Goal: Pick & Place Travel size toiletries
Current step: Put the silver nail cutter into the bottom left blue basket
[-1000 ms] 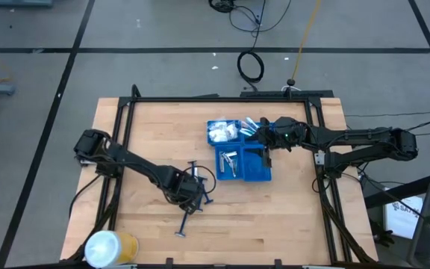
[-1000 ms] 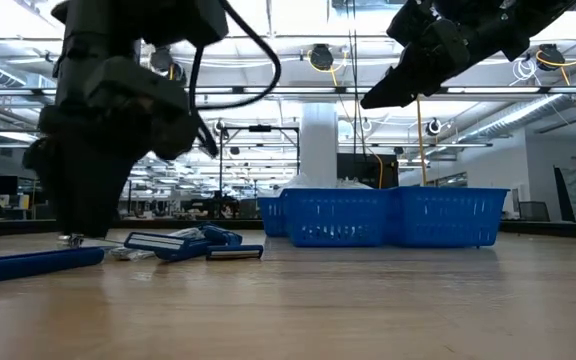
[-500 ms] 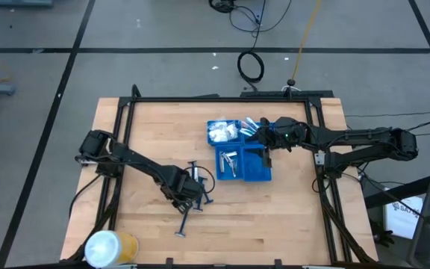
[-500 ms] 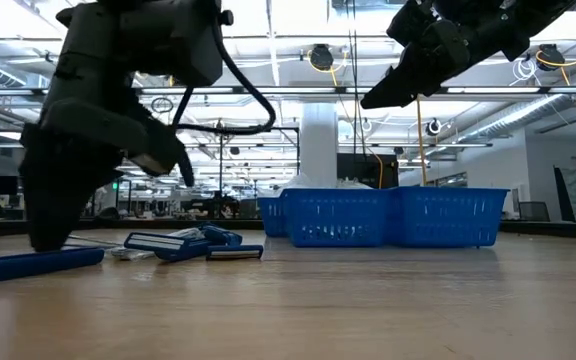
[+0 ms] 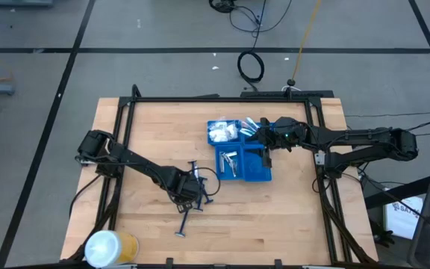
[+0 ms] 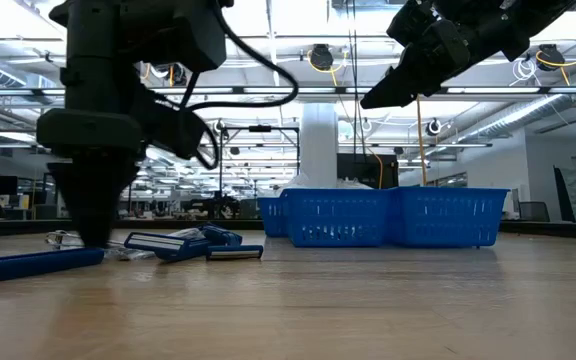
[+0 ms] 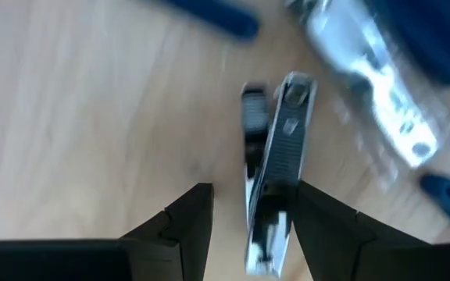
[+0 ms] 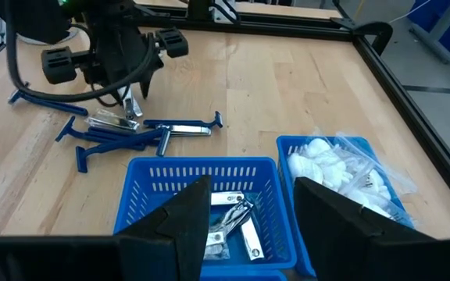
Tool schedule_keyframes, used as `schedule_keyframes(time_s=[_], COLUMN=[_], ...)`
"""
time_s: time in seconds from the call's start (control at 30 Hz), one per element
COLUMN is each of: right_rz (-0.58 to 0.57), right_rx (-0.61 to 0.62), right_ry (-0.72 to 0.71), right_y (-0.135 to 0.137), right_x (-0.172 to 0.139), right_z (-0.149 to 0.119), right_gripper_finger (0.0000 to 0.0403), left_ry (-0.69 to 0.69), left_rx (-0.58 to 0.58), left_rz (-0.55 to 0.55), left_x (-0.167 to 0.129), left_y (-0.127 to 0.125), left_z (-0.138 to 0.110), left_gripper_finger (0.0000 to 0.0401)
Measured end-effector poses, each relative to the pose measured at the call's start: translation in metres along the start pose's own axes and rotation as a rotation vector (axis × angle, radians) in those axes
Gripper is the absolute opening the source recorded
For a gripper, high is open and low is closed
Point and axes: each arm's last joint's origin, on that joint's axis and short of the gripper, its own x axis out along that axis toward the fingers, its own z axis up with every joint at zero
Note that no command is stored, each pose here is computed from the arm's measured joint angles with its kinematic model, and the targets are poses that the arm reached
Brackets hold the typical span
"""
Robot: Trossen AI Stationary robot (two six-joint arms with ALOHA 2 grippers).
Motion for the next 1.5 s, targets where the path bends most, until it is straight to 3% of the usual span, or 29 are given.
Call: schedule_keyframes(time_s=[0.17,0.67,0.77,1.1,1.33,1.5], right_rz=[0.0,0.001,0.0,0.001,0.001,0.002], right_rx=[0.0,0.0,0.0,0.001,0.007,0.008], right_ry=[0.0,0.001,0.001,0.001,0.003,0.005], right_y=[0.0,0.0,0.0,0.0,0.0,0.0], right_x=[0.0,0.0,0.0,0.0,0.0,0.0], right_z=[0.0,0.0,0.0,0.0,0.0,-0.001], right_gripper_finger=[0.0171,0.0171,0.0171,0.0171,0.0171,0.0171], left_ry=[-0.099,-0.028,-0.025,-0.05,-0.088,-0.15], left_rx=[0.059,0.04,0.038,-0.032,0.039,0.039], left_rz=[-0.052,-0.081,-0.079,-0.044,-0.043,-0.012], left_x=[0.0,0.0,0.001,0.005,0.002,-0.023], left_y=[-0.007,-0.003,-0.002,0.002,-0.001,0.0], left_z=[0.009,0.007,0.007,0.002,0.005,0.006], left_gripper_finger=[0.0172,0.017,0.0148,0.0013,0.0016,0.0008])
